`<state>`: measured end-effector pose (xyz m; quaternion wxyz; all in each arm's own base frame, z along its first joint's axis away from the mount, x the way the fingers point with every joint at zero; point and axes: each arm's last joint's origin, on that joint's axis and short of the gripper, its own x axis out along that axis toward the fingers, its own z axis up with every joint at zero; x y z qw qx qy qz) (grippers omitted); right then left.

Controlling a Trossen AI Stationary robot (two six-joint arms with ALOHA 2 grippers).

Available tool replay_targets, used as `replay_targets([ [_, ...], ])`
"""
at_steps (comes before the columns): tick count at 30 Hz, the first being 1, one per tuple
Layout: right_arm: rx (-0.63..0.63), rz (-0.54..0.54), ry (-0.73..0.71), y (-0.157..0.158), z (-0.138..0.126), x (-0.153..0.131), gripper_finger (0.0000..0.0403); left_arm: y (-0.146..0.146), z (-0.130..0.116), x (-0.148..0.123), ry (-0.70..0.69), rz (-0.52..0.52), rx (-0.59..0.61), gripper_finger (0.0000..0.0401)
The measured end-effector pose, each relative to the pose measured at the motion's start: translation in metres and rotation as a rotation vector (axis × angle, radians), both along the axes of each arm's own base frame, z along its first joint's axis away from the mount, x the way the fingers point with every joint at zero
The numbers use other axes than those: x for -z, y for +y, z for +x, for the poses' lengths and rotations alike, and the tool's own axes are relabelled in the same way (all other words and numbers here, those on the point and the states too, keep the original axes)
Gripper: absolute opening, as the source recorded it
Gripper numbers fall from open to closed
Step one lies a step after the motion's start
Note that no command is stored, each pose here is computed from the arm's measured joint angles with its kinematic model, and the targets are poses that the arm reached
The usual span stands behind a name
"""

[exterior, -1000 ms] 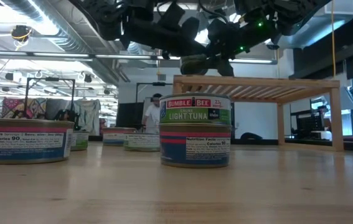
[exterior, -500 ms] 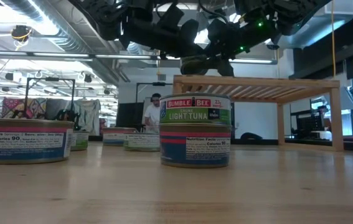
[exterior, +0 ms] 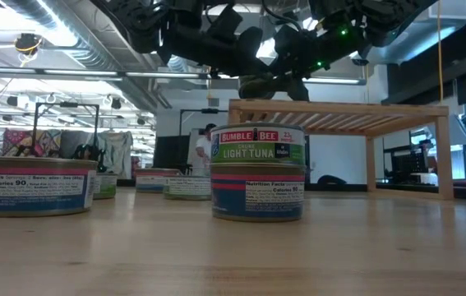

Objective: Stack canned seafood by type on shelf
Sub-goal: Stack the green tuna can on top of the green tuna can on the shelf

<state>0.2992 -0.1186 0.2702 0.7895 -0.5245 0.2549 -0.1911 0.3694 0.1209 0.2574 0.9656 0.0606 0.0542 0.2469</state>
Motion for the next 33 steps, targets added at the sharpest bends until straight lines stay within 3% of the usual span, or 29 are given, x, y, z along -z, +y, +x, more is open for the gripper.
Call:
replay_targets([
  [11,-0.003,-0.001,-0.002,0.0002,0.0001,-0.0002,0.022,0.0027,-0.0013,0.0016,0.015,-0.007,-0.011,0.0001],
  [25,-0.003,0.003,-0.005,0.0003,0.0002,-0.0003,0.0203,0.0087,-0.0042,0.0037,0.044,0.002,-0.11,0.0001],
  [33,-0.004,0.003,-0.005,0.0003,0.0002,-0.0003,0.0202,0.0045,-0.0028,0.0036,0.056,0.024,-0.097,0.0001],
])
